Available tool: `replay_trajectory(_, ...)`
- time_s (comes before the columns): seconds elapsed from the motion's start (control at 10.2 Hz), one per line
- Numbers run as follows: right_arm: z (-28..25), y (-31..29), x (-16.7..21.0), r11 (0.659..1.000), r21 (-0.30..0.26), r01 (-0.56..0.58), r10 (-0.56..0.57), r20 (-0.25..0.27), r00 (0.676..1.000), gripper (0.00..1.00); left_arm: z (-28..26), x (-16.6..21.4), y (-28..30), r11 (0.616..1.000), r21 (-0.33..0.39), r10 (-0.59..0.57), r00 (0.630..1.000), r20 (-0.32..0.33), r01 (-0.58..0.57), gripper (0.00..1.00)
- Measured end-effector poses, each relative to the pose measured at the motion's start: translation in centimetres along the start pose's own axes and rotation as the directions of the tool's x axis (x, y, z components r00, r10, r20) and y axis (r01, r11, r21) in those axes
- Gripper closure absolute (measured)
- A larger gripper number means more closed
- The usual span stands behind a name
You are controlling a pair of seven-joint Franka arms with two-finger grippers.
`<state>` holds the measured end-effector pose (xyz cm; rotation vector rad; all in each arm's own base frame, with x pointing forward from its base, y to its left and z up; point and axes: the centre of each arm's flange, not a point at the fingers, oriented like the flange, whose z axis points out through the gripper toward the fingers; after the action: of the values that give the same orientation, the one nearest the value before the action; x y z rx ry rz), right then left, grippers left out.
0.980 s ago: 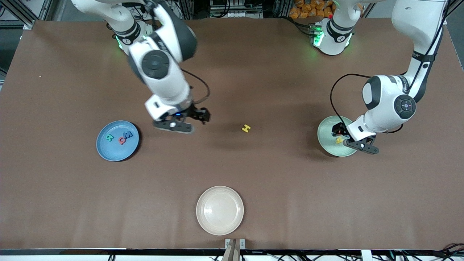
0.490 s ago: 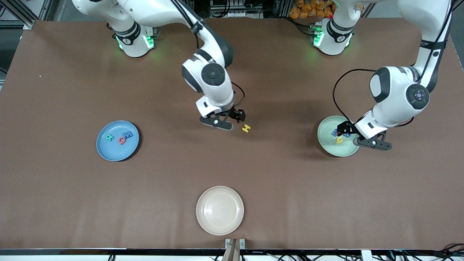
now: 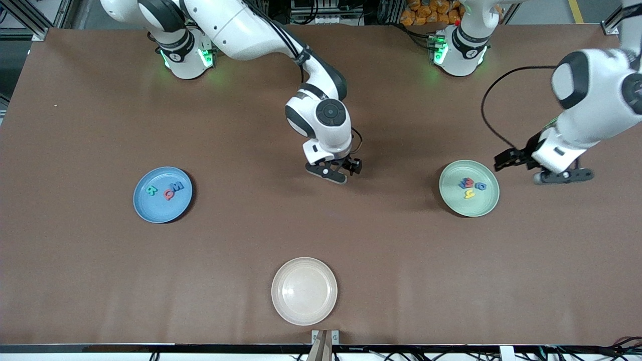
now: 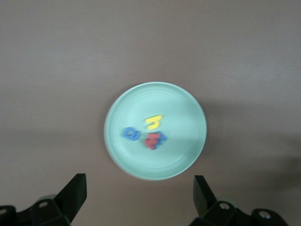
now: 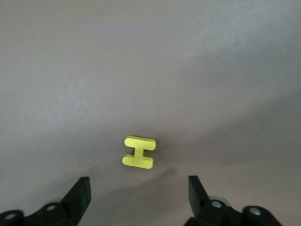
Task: Sort uppercase to blue plate, lowercase to green plate
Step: 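Grasp the yellow H with the right gripper while the left gripper withdraws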
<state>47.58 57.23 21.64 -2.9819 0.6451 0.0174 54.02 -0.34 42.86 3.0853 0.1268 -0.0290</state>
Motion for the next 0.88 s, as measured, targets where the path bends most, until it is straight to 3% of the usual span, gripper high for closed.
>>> replay_trajectory(0.1,0.7,-0.5,0.1,1.0,0.005,-0.014,0.014,-0.002,1.0,0.09,-2.8,-0.1,-0.8,1.0,0.005,-0.014,1.0,0.007,0.014,0.0)
replay_trajectory(0.39,2.3,-0.9,0.4,1.0,-0.001,-0.029,0.029,-0.006,1.0,0.26,-10.0,-1.6,-0.6,1.0,0.01,-0.011,1.0,-0.004,0.011,0.0)
replay_trajectory(0.69,3.8,-0.3,0.6,0.999,-0.039,-0.032,0.032,-0.003,0.999,0.28,-15.8,-4.2,0.5,1.0,0.017,0.008,1.0,0.026,-0.008,0.0)
replay_trajectory(0.88,3.8,-0.3,0.7,0.998,-0.048,-0.033,0.033,-0.003,0.999,0.38,-18.1,-5.2,1.5,0.999,0.025,0.026,0.999,0.042,-0.027,0.0)
